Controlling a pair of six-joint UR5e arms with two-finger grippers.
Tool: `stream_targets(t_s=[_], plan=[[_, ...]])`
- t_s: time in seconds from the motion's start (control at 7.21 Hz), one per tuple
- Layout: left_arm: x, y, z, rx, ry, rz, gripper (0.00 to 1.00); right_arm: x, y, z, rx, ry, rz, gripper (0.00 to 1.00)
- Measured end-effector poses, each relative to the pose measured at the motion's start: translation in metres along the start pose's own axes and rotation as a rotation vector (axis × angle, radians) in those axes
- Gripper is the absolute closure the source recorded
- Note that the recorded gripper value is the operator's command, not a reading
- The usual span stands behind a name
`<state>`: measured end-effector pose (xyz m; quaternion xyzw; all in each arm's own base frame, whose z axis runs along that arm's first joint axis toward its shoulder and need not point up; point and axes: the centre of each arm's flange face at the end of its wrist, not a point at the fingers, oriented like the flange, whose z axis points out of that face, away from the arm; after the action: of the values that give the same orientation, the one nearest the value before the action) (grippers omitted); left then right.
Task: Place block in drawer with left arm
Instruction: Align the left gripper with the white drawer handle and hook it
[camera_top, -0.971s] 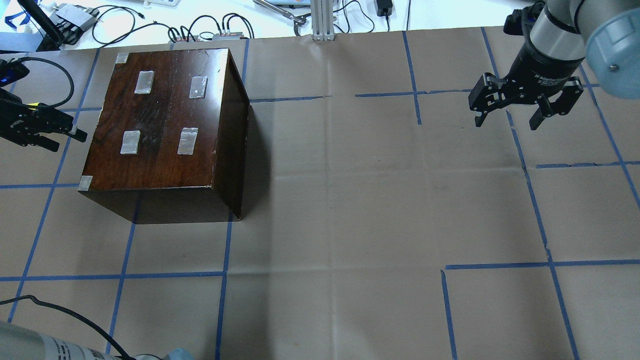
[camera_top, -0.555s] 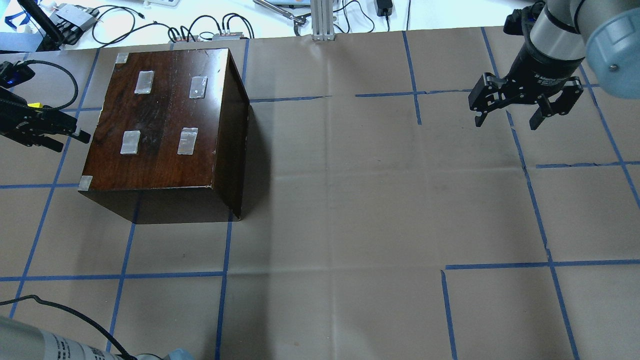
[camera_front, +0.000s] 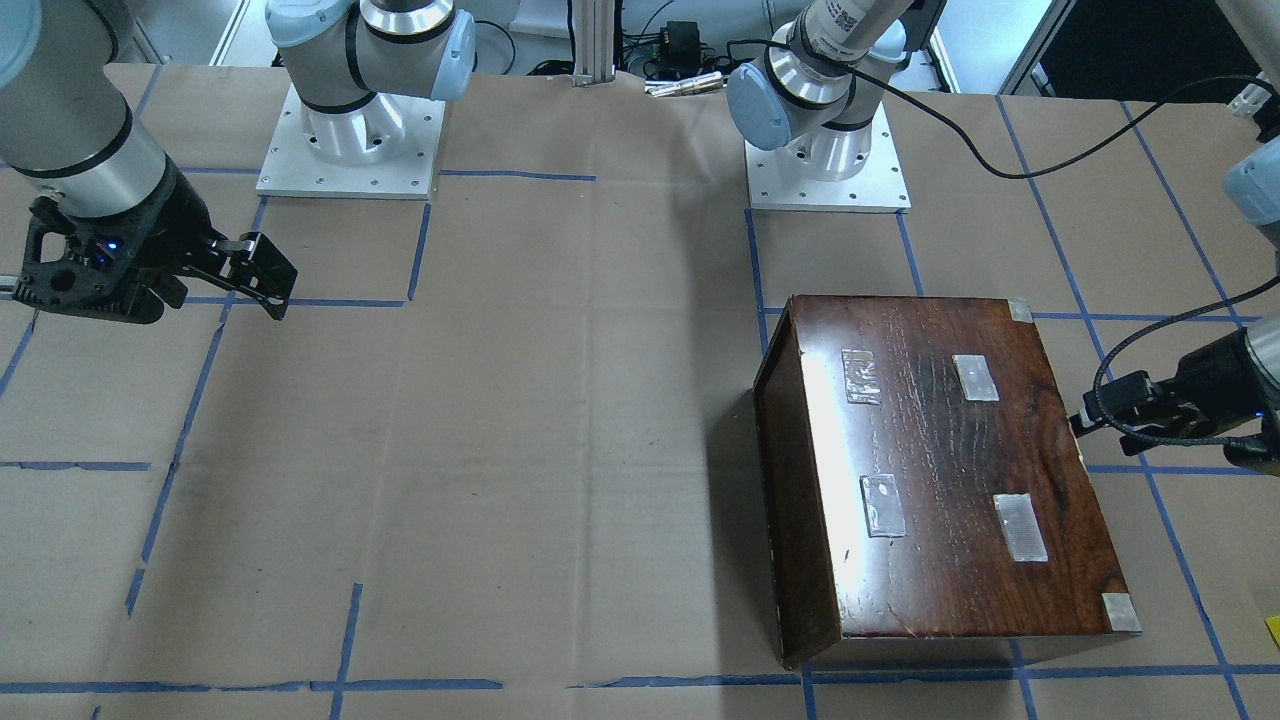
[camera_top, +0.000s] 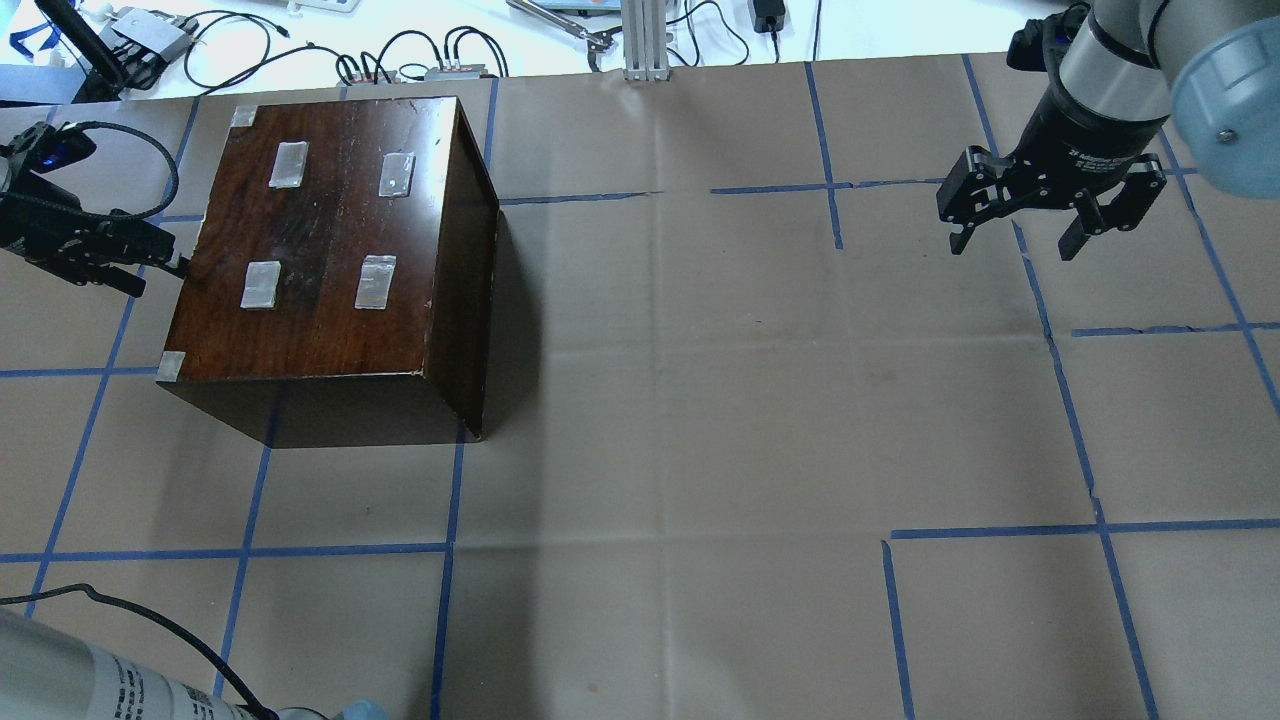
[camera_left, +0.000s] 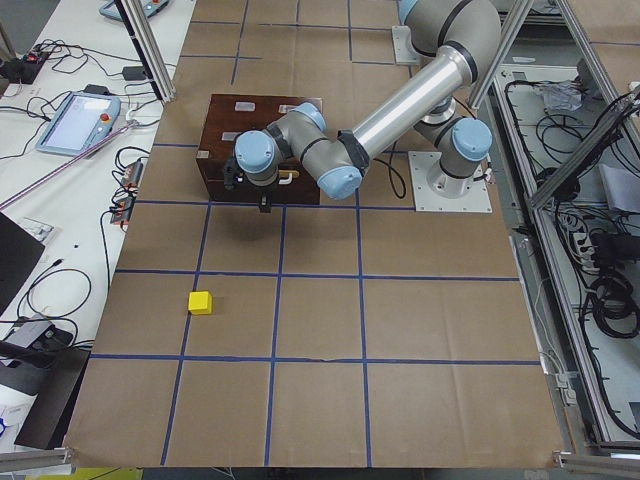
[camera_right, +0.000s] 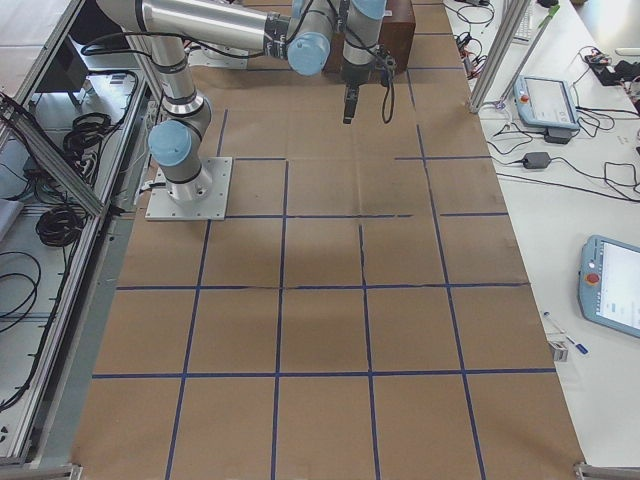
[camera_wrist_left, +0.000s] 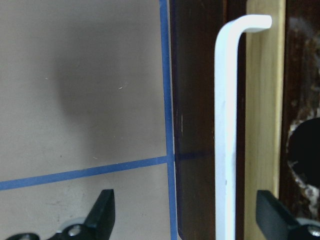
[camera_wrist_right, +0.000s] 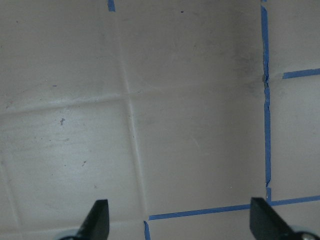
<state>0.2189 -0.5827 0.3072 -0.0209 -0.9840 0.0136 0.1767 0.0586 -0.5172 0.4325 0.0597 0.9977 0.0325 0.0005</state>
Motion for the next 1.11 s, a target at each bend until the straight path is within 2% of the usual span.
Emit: stream_targets(t_s=[1.11], plan=[[-0.003, -0.019, 0.021, 0.012, -0.018, 0.021, 0.01, 0.0, 0.0, -0.001, 0.001, 0.0, 0.0, 0.0]])
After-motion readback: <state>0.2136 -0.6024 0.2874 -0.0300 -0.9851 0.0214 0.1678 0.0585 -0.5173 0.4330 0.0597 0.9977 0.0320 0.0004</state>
